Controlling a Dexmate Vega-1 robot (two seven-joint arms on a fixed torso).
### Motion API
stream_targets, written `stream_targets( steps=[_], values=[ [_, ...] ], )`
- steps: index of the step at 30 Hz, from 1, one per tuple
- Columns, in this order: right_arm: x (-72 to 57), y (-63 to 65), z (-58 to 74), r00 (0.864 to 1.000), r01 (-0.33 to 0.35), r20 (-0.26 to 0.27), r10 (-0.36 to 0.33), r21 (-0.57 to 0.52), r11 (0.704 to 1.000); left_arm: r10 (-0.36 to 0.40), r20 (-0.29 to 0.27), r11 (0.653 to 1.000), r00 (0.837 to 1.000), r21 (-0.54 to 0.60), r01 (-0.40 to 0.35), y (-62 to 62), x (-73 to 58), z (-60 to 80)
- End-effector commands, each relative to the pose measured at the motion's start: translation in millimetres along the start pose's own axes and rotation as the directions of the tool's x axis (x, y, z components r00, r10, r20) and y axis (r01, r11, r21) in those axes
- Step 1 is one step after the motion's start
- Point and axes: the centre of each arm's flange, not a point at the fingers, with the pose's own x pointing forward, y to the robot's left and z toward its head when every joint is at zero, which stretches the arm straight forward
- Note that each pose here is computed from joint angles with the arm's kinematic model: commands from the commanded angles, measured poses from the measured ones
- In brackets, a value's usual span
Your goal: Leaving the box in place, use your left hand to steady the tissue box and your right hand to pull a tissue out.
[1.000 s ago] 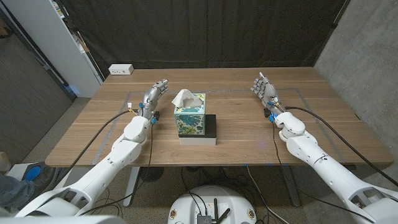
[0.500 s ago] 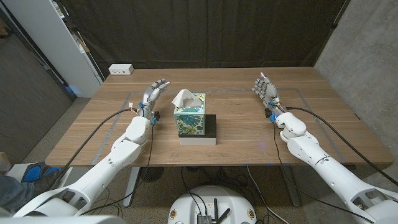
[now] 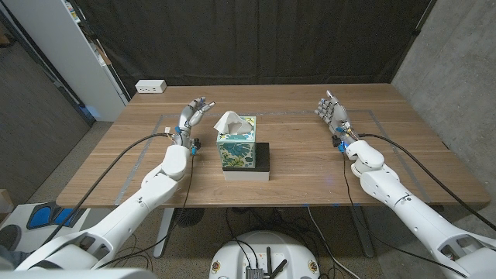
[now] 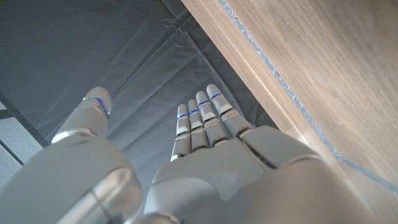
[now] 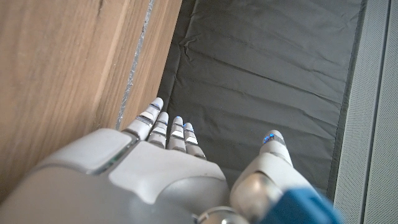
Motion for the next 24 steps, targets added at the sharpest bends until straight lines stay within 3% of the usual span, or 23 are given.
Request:
stream_targets(
  steps=[1,3,5,8,10,12,17,24],
  values=[
    [-4.1,1.2,10.1,0.997,-0.058,0.054,0.060,-0.041,0.997,0.026,0.026,0.992,0.999,0.124,-0.029,3.5,-5.4,8.8],
    [-1.9,0.0,14.7,0.996,-0.067,0.058,0.073,-0.109,0.992,0.005,0.036,0.989,0.999,0.147,-0.010,3.2,-6.5,11.1],
    [-1.5,1.0,10.7,0.996,-0.067,0.052,0.069,-0.046,0.997,0.006,0.035,0.984,0.999,0.178,-0.012,2.6,-9.6,12.2],
    [-2.5,-0.5,5.8,0.998,-0.036,0.041,0.037,-0.045,0.998,-0.005,0.039,0.973,0.999,0.232,-0.004,6.6,-6.3,12.4],
    [-1.7,-1.7,3.0,0.999,-0.038,0.034,0.039,-0.043,0.998,-0.019,0.041,0.984,0.999,0.176,0.011,5.3,-4.4,9.2],
    [-1.0,-1.4,0.5,0.999,-0.034,0.025,0.034,-0.022,0.999,-0.001,0.042,0.970,0.999,0.245,-0.009,5.6,-7.6,11.4],
    [-1.6,-2.9,2.0,0.999,-0.022,0.036,0.023,-0.023,1.000,-0.025,0.027,0.981,0.999,0.193,0.019,4.6,-11.1,8.5],
    [-8.3,-3.6,4.4,0.999,-0.002,0.037,0.003,-0.039,0.999,-0.036,0.027,0.973,0.999,0.228,0.029,5.3,-18.9,8.5]
  ],
)
